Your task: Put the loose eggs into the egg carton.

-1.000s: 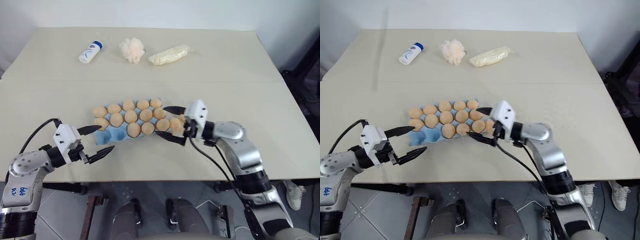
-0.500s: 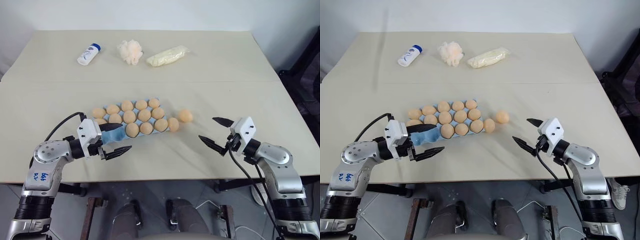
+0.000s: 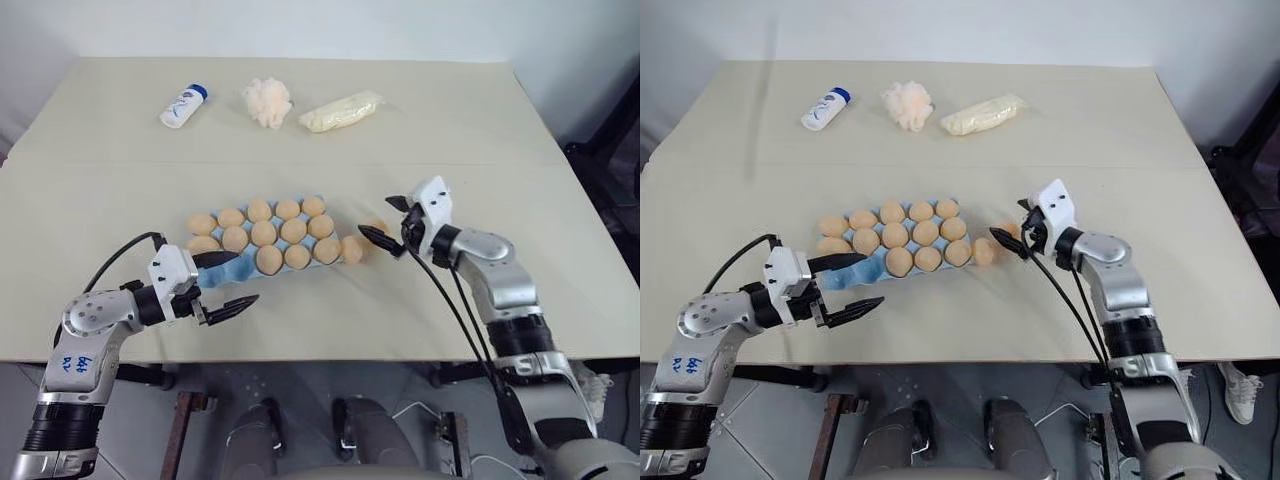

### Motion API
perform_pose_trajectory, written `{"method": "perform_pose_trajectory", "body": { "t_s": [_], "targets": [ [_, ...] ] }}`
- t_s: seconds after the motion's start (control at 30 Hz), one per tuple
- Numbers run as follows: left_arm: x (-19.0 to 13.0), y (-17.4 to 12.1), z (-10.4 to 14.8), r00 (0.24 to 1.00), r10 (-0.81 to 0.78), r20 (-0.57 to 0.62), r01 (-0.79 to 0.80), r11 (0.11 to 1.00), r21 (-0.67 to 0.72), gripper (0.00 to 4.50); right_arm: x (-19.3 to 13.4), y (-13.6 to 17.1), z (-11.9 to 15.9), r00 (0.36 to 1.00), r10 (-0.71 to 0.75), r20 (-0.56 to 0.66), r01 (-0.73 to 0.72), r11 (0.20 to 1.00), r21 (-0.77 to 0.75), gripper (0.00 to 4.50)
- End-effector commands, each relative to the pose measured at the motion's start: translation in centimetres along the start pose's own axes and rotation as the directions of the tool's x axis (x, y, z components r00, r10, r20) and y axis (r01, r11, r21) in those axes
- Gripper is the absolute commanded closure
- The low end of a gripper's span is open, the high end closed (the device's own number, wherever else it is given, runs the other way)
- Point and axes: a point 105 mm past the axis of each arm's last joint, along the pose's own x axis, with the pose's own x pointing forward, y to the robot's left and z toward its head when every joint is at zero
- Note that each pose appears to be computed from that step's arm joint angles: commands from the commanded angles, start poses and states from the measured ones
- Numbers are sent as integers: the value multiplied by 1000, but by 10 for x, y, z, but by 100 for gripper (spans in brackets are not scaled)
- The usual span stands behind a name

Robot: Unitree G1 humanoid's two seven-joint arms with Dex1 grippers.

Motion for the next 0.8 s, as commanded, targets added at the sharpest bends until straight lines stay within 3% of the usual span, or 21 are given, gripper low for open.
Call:
{"method": "perform_pose_trajectory", "body": {
  "t_s": [0.03, 0.1, 0.2, 0.3, 0.43, 0.67, 0.8],
  "targets": [
    [-4, 0, 11, 1000, 16, 23, -17, 999, 44, 0, 5, -7, 1, 1000, -25, 7, 25, 1000, -1, 1],
    [-5, 1, 11, 1000, 21, 22, -22, 999, 44, 0, 7, -7, -3, 1000, -26, 3, 26, 1000, 6, 1],
    [-6, 2, 12, 999, 33, 24, -34, 998, 47, 0, 7, -2, -8, 1000, -5, -3, 5, 1000, 19, 61],
    [-9, 5, 13, 999, 42, 23, -43, 998, 47, 0, 4, 1, -10, 1000, 13, 4, -13, 1000, 22, 161],
    [-16, 13, 15, 995, 97, 40, -98, 995, 33, 0, 2, 4, 11, 996, 38, 77, -36, 999, -32, 282],
    [-57, 33, 10, 963, 266, 33, -265, 964, -25, 0, 12, 45, 60, 966, 218, 140, -197, 969, -152, 288],
    [-88, 32, -4, 946, 323, -36, -324, 945, -42, 0, 34, 98, 86, 914, 377, 150, -352, 920, -173, 288]
  ]
}}
